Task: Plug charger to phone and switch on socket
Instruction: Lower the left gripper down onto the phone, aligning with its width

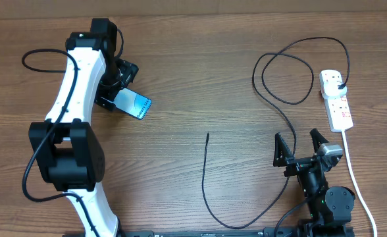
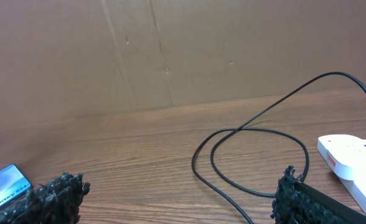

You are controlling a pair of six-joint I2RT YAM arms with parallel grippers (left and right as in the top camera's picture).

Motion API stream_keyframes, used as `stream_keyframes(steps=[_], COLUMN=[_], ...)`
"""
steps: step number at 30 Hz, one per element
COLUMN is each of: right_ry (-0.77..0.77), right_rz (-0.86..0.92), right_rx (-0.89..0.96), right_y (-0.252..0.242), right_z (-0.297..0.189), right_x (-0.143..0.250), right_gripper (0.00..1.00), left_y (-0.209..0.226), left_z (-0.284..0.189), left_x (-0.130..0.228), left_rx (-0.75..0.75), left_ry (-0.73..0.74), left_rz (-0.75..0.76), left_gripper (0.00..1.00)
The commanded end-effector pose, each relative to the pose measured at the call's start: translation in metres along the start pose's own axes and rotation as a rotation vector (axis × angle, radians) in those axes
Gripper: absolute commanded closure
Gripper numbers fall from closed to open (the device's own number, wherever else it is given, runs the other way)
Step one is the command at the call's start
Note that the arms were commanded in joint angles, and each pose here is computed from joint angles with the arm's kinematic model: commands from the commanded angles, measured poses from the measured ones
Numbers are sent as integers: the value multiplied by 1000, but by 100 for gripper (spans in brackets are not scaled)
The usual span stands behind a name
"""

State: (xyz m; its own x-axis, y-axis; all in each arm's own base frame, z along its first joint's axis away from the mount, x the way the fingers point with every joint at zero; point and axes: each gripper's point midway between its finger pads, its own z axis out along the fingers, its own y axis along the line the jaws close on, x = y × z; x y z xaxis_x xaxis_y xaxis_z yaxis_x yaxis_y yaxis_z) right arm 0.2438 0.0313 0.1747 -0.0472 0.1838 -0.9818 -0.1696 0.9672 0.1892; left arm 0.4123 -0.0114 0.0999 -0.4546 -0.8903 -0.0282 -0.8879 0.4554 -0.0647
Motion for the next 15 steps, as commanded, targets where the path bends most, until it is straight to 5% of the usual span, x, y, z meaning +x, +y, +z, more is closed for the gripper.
stream_keyframes(steps=[1,15], right_ry=[-2,-2], right_rz=[-4,-4], right_rx=[2,2], right_y=[0,0], right_z=[0,0], right_x=[2,2], right_gripper=[0,0], left_y=[6,-9], left_z=[26,67], left_x=[-1,7], left_rx=[-70,-59], left_ry=[17,99], left_rz=[-18,-21], left_gripper=[0,0])
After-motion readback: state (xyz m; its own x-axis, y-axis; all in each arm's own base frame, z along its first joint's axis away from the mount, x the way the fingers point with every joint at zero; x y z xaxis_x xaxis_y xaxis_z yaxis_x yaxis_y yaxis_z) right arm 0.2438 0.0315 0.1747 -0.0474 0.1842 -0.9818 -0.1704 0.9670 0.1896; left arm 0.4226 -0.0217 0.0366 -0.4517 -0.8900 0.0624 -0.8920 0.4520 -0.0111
